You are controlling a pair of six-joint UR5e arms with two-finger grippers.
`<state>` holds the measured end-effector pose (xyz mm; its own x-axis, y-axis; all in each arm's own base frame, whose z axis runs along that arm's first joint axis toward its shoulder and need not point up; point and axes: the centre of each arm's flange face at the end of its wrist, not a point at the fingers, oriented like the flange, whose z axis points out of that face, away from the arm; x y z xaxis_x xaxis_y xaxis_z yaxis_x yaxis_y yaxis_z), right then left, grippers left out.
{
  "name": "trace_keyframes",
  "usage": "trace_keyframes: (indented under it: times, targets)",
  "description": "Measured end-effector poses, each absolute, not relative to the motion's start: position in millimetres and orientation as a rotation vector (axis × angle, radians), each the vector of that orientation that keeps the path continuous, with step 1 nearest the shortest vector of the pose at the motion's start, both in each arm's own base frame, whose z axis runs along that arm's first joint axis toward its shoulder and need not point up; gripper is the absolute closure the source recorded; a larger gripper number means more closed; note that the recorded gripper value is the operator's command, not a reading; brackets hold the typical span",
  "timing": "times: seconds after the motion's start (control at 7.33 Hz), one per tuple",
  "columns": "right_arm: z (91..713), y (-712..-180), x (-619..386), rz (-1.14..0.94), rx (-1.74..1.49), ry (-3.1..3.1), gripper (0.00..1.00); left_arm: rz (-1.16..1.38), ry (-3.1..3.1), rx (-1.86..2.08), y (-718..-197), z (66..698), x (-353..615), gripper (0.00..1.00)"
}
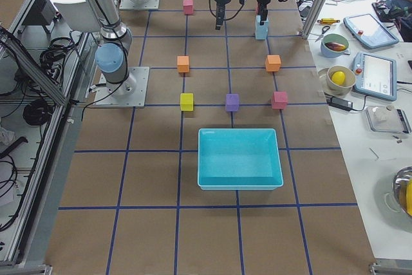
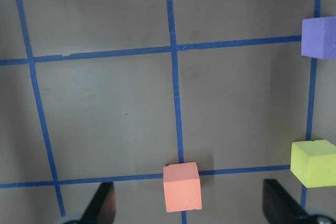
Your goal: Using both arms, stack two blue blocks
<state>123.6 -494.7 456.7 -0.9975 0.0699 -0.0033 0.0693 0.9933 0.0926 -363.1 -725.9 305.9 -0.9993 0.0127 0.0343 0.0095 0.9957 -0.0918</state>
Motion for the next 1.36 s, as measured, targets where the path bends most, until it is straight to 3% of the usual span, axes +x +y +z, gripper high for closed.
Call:
trace_keyframes:
  times: [0.55, 0.95, 1.23, 1.36]
  targets:
    - [463, -488, 125, 0.118, 0.11, 3.123, 0.0, 0.084, -3.155, -0.114, -705, 446, -243, 0.0]
    - [470, -483, 125, 0.091, 0.098, 3.129, 0.0, -0.018, -3.243, -0.088, -611, 530, -192, 0.02]
    - [471, -483, 124, 0.089, 0.103, 3.129, 0.0, -0.067, -3.24, -0.045, -560, 540, -141, 0.14]
    - [472, -483, 125, 0.085, 0.109, 3.126, 0.0, -0.095, -3.238, -0.055, -536, 530, -131, 0.12]
